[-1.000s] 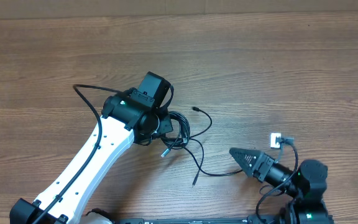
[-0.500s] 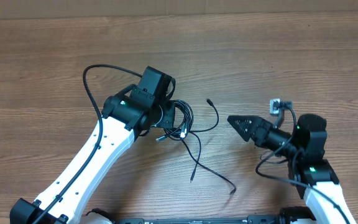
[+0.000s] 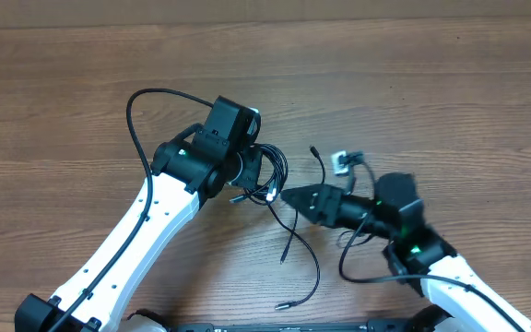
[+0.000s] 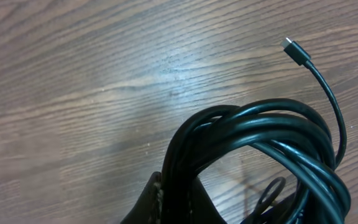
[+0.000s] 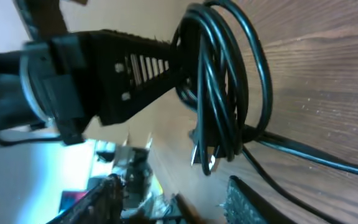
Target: Untangle cables
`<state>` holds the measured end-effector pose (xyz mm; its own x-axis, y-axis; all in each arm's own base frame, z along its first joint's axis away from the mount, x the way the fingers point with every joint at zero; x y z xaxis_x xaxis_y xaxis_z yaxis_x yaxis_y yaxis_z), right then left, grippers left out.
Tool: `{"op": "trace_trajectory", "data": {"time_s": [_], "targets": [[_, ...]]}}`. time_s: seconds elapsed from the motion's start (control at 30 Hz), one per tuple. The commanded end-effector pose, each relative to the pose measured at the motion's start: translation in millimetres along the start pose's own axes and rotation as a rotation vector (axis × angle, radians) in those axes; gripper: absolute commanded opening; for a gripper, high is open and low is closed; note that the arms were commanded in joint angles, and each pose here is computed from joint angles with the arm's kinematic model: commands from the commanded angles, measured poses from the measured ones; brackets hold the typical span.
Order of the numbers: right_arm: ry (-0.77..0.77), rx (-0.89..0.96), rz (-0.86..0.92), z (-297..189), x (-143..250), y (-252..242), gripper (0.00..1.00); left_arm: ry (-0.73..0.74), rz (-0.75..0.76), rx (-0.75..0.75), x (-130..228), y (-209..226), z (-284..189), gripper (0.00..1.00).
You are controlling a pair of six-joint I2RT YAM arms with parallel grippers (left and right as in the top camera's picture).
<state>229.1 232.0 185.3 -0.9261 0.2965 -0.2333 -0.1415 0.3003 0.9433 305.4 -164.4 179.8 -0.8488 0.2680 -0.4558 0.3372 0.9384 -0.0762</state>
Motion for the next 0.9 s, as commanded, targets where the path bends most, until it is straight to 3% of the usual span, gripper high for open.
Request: {"op": "trace_trajectory", "data": {"time_s": [0.0,0.13,0.3,0.53,0.7,0.87], "targets": [[-0.212,0.090,-0.020,10.0,-17.6,0.3,0.46,0.018,-0.136,0.006,5.3,-1.8,-1.2,0.04],[-0.330,0.169,-0.040,15.2,-19.5,-6.6,0.41,0.051,-0.152,0.105,9.8,-17.0,-2.1,0.04],[-0.357,0.215,-0.051,21.2,-14.1,-13.6,0.31,0.059,-0.152,0.124,11.0,-19.8,-2.5,0.04],[-0.384,0.271,-0.039,23.2,-17.3,-28.6,0.04,0.099,-0.151,0.114,20.2,-18.3,-3.0,0.04],[-0.405,0.262,0.031,23.2,-18.7,-29.6,0.04,0.118,-0.169,0.108,24.2,-17.5,-3.3,0.04],[-0.329,0.221,0.098,31.0,-2.2,-23.8,0.04,0.085,-0.317,0.063,17.1,-11.4,-2.0,0.04]]}}
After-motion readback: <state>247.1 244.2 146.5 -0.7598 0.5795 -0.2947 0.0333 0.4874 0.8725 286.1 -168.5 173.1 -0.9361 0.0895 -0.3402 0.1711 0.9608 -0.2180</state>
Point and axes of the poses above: each gripper's point midway between its finger pads, its own z axis out along the fingers, its own y axis along the line the jaws close on, x = y × z, the point moved 2 cm from there along -z, back along the fingers, and after that the axes turned 6 degrees about z, right-handed, at the moved point
